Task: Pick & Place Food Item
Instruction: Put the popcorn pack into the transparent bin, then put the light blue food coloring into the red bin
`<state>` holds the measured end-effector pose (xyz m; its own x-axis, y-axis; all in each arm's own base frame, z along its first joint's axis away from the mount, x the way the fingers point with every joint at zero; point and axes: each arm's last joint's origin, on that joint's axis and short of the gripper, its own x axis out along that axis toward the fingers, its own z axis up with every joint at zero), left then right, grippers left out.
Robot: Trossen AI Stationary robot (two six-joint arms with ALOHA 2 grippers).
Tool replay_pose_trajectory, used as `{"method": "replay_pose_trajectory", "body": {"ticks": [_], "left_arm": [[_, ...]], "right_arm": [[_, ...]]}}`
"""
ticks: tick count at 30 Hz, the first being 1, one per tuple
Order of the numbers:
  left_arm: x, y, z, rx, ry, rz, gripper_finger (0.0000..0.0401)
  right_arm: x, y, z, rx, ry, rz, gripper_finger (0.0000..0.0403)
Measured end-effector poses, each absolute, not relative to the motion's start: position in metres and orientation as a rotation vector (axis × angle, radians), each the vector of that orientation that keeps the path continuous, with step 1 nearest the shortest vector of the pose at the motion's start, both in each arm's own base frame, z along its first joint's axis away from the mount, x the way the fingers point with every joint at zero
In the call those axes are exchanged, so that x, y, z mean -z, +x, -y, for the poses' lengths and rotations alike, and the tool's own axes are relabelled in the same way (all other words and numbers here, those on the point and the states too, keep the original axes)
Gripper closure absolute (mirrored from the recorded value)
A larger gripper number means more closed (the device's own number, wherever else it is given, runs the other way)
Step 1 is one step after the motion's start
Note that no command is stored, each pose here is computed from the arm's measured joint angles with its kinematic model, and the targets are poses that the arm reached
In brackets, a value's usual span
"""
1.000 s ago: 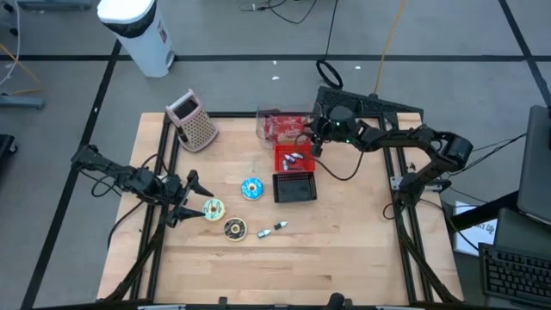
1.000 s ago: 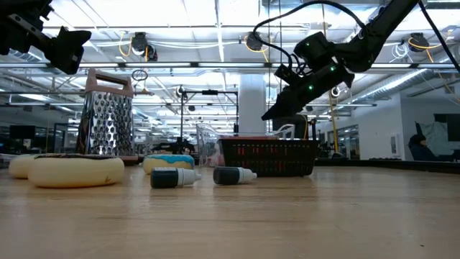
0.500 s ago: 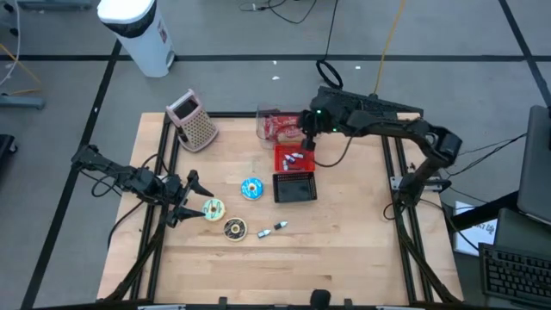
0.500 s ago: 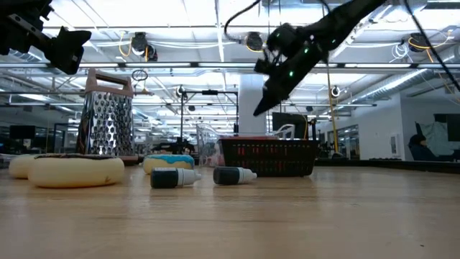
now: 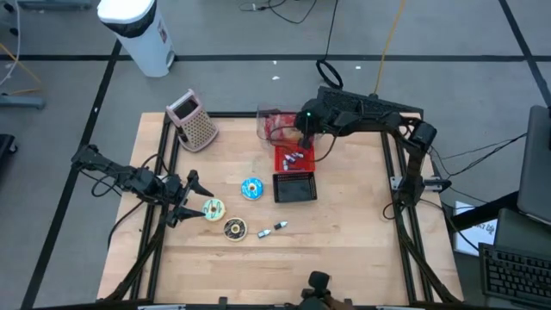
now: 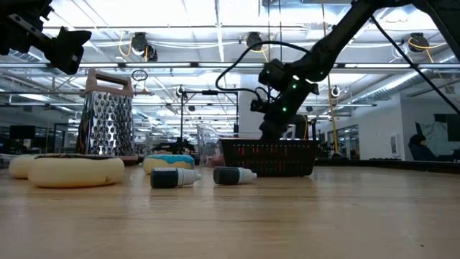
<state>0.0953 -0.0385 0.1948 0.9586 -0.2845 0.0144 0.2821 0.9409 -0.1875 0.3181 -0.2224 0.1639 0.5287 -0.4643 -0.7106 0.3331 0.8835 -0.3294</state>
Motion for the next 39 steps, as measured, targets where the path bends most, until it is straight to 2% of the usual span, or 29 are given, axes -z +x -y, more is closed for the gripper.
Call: {"method": "replay_pose_trajectory", "body": {"ticks": [7,14,22,27,35,39], "left_arm": [[-0.195,0.095,0.038,0.289,-0.189,-0.013,0.0091],[-0.195,0.095,0.038,0.289,-0.189,-0.014,0.0091],[-0.195,0.095,0.038,0.289,-0.189,-0.013,0.0091],[-0.195,0.095,0.038,0.289,-0.189,-0.014,0.0091],[-0.195,0.095,0.038,0.289,-0.189,-0.013,0.0091],[-0.195,0.095,0.038,0.289,-0.189,-0.013,0.0091]], "right_arm": [[-0.171,0.319,0.223,0.487,-0.181,-0.856,0.0403],[-0.208,0.322,0.207,0.495,-0.216,-0.724,0.0403],[-0.261,0.310,0.160,0.474,-0.126,-0.560,0.0403],[-0.279,0.293,0.116,0.396,-0.111,-0.475,0.0403],[-0.265,0.264,0.041,0.214,-0.023,-0.305,0.0403],[-0.245,0.255,0.008,0.030,0.026,-0.144,0.0401]]}}
